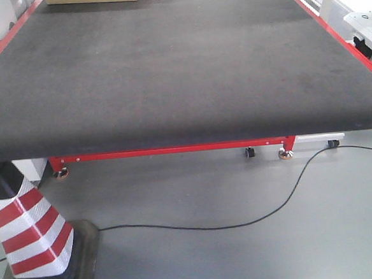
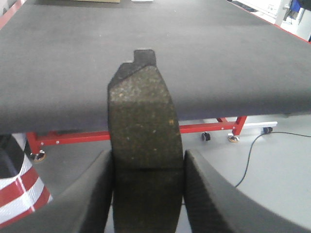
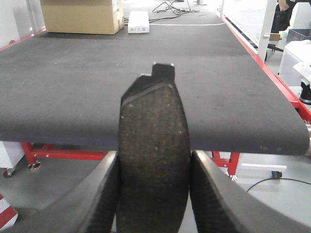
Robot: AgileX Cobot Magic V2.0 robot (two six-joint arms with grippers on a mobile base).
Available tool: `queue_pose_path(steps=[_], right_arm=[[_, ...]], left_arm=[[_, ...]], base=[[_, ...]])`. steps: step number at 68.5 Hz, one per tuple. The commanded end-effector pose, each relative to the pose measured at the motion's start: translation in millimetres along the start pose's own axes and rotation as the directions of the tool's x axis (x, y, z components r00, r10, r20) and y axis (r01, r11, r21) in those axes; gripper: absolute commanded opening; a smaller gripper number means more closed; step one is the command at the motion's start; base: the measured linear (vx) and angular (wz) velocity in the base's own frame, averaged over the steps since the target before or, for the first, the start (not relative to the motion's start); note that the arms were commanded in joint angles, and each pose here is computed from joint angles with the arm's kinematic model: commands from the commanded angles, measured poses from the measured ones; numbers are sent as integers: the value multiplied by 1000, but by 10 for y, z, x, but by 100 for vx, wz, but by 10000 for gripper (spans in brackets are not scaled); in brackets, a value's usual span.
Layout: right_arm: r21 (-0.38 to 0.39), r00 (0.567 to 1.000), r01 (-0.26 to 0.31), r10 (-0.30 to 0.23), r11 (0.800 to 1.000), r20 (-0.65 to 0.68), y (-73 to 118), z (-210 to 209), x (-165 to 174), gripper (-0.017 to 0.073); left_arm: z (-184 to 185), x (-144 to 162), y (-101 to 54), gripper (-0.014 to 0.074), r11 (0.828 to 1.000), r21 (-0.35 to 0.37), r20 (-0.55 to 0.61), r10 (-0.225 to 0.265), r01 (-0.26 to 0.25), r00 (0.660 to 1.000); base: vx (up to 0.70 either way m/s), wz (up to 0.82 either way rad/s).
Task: Move and align brake pads A on conveyor
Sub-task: 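Approach and stop over the black conveyor belt holding both pads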
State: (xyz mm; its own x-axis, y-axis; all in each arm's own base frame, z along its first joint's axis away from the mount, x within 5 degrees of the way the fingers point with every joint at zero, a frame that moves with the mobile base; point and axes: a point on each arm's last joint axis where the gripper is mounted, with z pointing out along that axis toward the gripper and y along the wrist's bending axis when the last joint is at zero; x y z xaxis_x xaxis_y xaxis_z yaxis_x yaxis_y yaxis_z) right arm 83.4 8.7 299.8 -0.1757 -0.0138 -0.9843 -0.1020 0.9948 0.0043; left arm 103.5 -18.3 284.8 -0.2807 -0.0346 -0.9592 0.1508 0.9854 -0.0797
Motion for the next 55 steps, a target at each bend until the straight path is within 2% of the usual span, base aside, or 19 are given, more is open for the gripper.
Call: queue_pose_path(steps=[1,55], right_arm=[[11,992,8,-9,1000,122,-8,-29,-187,-11],[11,992,8,-9,1000,122,-8,-29,-187,-11]], left_arm=[[-23,-178,-24,-6,1000,20,120,-11,9,993],[-23,-177,-24,-6,1000,20,120,-11,9,993]], base=[[25,-1],[35,3]])
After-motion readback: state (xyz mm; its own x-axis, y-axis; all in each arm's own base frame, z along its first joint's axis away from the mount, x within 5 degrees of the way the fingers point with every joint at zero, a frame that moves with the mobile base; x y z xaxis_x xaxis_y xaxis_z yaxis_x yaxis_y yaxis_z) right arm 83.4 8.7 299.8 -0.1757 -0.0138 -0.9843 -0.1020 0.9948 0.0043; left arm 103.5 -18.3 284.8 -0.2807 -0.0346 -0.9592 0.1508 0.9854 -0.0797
